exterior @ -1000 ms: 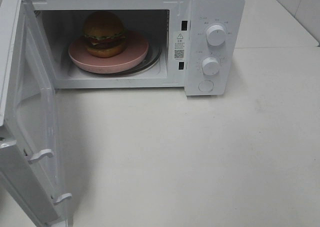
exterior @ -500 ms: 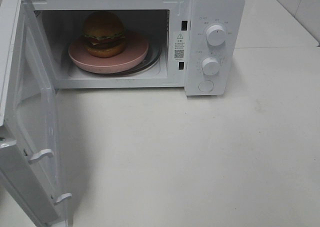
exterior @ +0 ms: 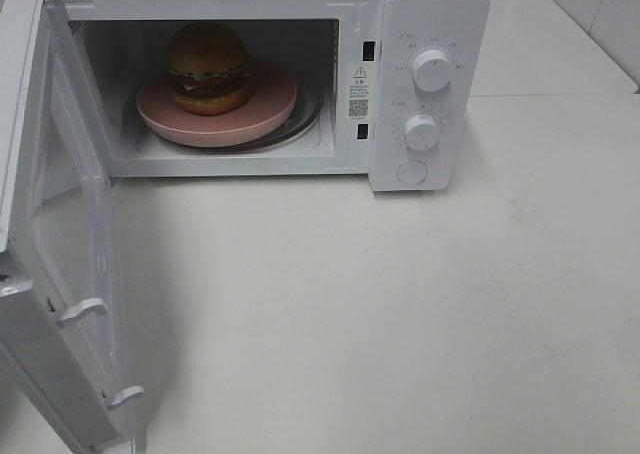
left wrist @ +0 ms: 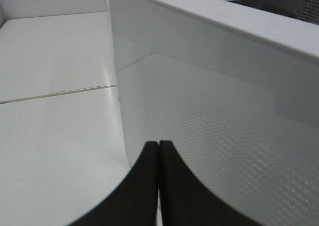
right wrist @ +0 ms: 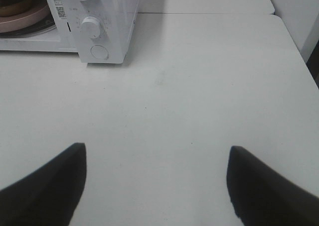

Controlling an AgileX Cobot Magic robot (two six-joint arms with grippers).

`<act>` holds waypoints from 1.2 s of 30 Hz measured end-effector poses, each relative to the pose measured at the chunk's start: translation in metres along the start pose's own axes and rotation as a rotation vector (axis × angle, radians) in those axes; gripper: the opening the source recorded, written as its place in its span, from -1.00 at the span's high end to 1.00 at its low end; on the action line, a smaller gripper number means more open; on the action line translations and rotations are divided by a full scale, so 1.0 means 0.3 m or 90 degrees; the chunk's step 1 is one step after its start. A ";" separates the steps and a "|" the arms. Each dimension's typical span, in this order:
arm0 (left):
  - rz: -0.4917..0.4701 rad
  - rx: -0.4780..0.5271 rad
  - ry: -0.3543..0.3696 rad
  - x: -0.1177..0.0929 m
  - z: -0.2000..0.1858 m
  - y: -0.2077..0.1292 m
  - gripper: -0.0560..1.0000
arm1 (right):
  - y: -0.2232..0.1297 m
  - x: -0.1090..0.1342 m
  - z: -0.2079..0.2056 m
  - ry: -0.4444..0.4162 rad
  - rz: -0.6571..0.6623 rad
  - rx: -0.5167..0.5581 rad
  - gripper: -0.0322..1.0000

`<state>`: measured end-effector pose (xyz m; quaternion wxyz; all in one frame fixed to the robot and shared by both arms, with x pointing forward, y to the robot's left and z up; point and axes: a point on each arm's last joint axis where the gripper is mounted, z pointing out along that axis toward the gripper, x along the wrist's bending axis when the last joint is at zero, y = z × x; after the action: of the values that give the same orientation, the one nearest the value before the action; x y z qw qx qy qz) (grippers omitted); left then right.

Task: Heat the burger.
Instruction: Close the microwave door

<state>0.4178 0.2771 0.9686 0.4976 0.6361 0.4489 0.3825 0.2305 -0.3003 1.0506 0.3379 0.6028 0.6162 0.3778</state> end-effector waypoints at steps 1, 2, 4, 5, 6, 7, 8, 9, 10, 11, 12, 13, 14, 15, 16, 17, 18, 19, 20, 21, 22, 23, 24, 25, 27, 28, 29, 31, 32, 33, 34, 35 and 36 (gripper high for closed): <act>0.004 -0.002 -0.010 -0.004 0.004 -0.002 0.89 | 0.000 0.000 0.000 0.000 0.000 0.000 -0.53; 0.004 -0.002 -0.010 -0.004 0.004 -0.002 0.89 | 0.000 0.000 0.000 0.000 0.000 0.000 -0.53; 0.014 -0.007 -0.040 -0.015 0.016 -0.009 0.89 | 0.000 0.000 0.000 0.000 0.000 0.000 -0.53; 0.014 -0.007 -0.040 -0.015 0.016 -0.009 0.89 | 0.000 0.000 0.000 0.000 0.000 0.000 -0.53; 0.022 -0.015 -0.062 -0.024 0.022 -0.010 0.89 | 0.000 0.000 0.000 0.000 0.000 0.000 -0.53; 0.028 -0.020 -0.074 -0.029 0.026 -0.008 0.89 | 0.000 0.000 0.000 0.000 0.000 0.000 -0.53; 0.028 -0.020 -0.074 -0.029 0.026 -0.008 0.89 | 0.000 0.000 0.000 0.000 0.000 0.000 -0.53; 0.039 -0.018 -0.099 -0.037 0.033 -0.007 0.89 | 0.000 0.000 0.000 0.000 0.000 0.000 -0.53; 0.040 -0.017 -0.112 -0.040 0.040 -0.006 0.89 | 0.000 0.000 0.000 0.000 0.000 0.000 -0.53; 0.040 -0.017 -0.112 -0.040 0.040 -0.006 0.89 | 0.000 0.000 0.000 0.000 0.000 0.000 -0.53; 0.038 -0.012 -0.132 -0.045 0.050 -0.003 0.89 | 0.000 0.000 0.000 0.000 0.000 0.000 -0.53; 0.033 -0.011 -0.139 -0.046 0.056 -0.001 0.89 | 0.000 0.000 0.000 0.000 0.000 0.000 -0.53; 0.033 -0.011 -0.139 -0.046 0.056 -0.001 0.89 | 0.000 0.000 0.000 0.000 0.000 0.000 -0.53; 0.027 -0.006 -0.153 -0.047 0.065 -0.001 0.89 | 0.000 0.000 0.000 0.000 0.000 0.000 -0.53; 0.026 -0.005 -0.157 -0.048 0.069 0.000 0.89 | 0.000 0.000 0.000 0.000 0.000 0.000 -0.53; 0.026 -0.005 -0.157 -0.048 0.069 0.000 0.89 | 0.000 0.000 0.000 0.000 0.000 0.000 -0.53; 0.022 -0.001 -0.164 -0.052 0.074 -0.002 0.89 | 0.000 0.000 0.000 0.000 0.000 0.000 -0.53; 0.022 -0.001 -0.164 -0.052 0.074 -0.002 0.89 | 0.000 0.000 0.000 0.000 0.000 0.000 -0.53; 0.020 0.001 -0.175 -0.065 0.083 -0.001 0.89 | 0.000 0.000 0.000 0.000 0.000 0.000 -0.53; 0.020 0.002 -0.181 -0.073 0.089 0.000 0.89 | 0.000 0.000 0.000 0.000 0.000 0.000 -0.53; 0.020 0.002 -0.181 -0.073 0.089 0.000 0.89 | 0.000 0.000 0.000 0.000 0.000 0.000 -0.53; 0.022 0.008 -0.197 -0.096 0.102 0.001 0.89 | 0.000 0.000 0.000 0.000 0.000 0.000 -0.53; 0.024 0.012 -0.202 -0.107 0.109 0.001 0.89 | 0.000 0.000 0.000 0.000 0.000 0.000 -0.53; 0.024 0.012 -0.202 -0.107 0.109 0.001 0.89 | 0.000 0.000 0.000 0.000 0.000 0.000 -0.53; -0.004 0.016 -0.192 -0.132 0.133 0.003 0.89 | 0.000 0.000 0.000 0.000 0.000 0.000 -0.53; -0.004 0.016 -0.192 -0.132 0.133 0.003 0.89 | 0.000 0.000 0.000 0.000 0.000 0.000 -0.53; -0.014 0.013 -0.187 -0.137 0.140 0.007 0.89 | 0.000 0.000 0.000 0.000 0.000 0.000 -0.53; -0.032 0.008 -0.181 -0.148 0.153 0.015 0.89 | 0.000 0.000 0.000 0.000 0.000 0.000 -0.53; -0.041 0.006 -0.180 -0.155 0.161 0.020 0.89 | 0.000 0.000 0.000 0.000 0.000 0.000 -0.53; -0.041 0.006 -0.180 -0.155 0.161 0.020 0.89 | 0.000 0.000 0.000 0.000 0.000 0.000 -0.53; -0.055 0.002 -0.179 -0.170 0.176 0.029 0.89 | 0.000 0.000 0.000 0.000 0.000 0.000 -0.53; -0.065 0.001 -0.181 -0.184 0.192 0.035 0.89 | 0.000 0.000 0.000 0.000 0.000 0.000 -0.53; -0.065 0.001 -0.181 -0.184 0.192 0.035 0.89 | 0.000 0.000 0.000 0.000 0.000 0.000 -0.53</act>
<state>0.4568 0.2068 0.9642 0.5741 0.6608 0.4059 0.2625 0.2305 -0.3003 1.0506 0.3379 0.6028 0.6162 0.3778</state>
